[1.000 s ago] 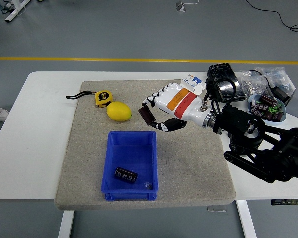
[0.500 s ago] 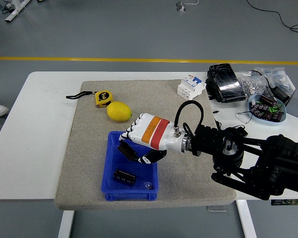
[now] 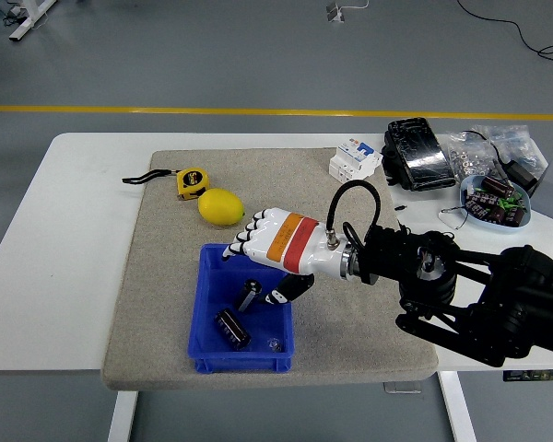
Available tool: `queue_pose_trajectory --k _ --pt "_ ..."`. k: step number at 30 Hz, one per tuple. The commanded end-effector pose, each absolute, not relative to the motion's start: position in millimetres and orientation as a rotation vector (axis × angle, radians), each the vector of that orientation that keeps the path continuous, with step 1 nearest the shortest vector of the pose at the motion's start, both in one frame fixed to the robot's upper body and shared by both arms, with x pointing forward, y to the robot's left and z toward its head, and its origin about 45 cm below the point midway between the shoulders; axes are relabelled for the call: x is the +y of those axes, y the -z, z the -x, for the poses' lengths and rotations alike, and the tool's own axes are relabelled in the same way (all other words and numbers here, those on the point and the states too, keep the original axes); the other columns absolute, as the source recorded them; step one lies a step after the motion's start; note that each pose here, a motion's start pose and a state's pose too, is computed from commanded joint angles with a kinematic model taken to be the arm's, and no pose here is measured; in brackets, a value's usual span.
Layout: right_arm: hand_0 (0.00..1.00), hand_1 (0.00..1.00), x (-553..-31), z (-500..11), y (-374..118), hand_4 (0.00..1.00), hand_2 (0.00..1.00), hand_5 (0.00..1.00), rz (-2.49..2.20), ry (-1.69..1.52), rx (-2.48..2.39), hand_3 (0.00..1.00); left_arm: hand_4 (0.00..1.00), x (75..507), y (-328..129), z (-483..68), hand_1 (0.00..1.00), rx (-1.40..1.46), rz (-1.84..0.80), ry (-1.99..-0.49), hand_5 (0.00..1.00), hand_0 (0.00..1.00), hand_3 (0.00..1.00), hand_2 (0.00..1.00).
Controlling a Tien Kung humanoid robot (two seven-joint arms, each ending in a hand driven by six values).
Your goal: Pick up the battery,place it into the box
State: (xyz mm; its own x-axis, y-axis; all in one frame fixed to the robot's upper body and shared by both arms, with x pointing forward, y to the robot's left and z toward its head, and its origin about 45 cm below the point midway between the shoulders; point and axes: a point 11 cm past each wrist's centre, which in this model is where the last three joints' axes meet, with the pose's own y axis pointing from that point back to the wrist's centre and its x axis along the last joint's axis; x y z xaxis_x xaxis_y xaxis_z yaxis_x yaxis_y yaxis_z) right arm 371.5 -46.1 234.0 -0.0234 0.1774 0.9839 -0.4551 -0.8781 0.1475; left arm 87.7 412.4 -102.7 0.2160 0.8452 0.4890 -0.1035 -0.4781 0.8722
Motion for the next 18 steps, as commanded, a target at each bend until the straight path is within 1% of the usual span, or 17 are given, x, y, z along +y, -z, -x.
queue_pose_trajectory --k 4,5,9,10,11,13,16,17,18 --pt "0.636 0.632 -50.8 -374.2 -239.4 0.893 0.725 0.355 -1.835 -1.949 -0.349 0.787 0.633 412.3 103.0 -86.1 0.548 0.712 -1.637 -1.396 0.598 0.548 0.584 0.623" --pt "0.628 0.631 -54.1 -376.1 -242.7 0.862 0.725 0.349 -1.838 -1.945 -0.381 0.77 0.633 412.3 103.0 -86.0 0.547 0.712 -1.638 -1.396 0.599 0.553 0.584 0.623" --pt "0.628 0.631 -72.4 -383.6 -258.4 0.862 0.725 0.349 -1.826 -1.928 -0.517 0.77 0.633 412.5 103.0 -85.7 0.547 0.713 -1.636 -1.4 0.599 0.553 0.584 0.623" --pt "0.628 0.631 -80.7 -384.3 -262.7 0.862 0.725 0.349 -1.828 -1.914 -0.57 0.77 0.633 412.9 102.9 -85.7 0.547 0.713 -1.636 -1.401 0.599 0.553 0.584 0.623" --pt "0.66 0.639 -87.8 -385.2 -266.8 0.897 0.728 0.381 -1.839 -1.894 -0.624 0.766 0.633 413.1 102.9 -85.5 0.548 0.713 -1.637 -1.401 0.599 0.552 0.585 0.629" --pt "0.66 0.639 -99.4 -386.7 -271.3 0.897 0.728 0.381 -1.867 -1.847 -0.717 0.766 0.633 413.0 103.0 -85.1 0.548 0.713 -1.638 -1.401 0.599 0.552 0.585 0.629" --pt "0.66 0.639 -129.8 -390.8 -274.3 0.897 0.728 0.381 -1.932 -1.679 -0.958 0.766 0.633 412.2 103.6 -83.3 0.548 0.719 -1.639 -1.4 0.599 0.552 0.585 0.629" --pt "0.693 0.647 -139.4 -392.4 -274.9 0.901 0.727 0.403 -1.931 -1.638 -1.016 0.734 0.634 411.9 103.8 -82.9 0.548 0.719 -1.64 -1.398 0.602 0.554 0.584 0.628" --pt "0.693 0.647 -152.6 -394.1 -274.9 0.901 0.727 0.403 -1.921 -1.593 -1.083 0.734 0.634 411.6 103.9 -82.5 0.548 0.719 -1.641 -1.395 0.602 0.554 0.584 0.628"
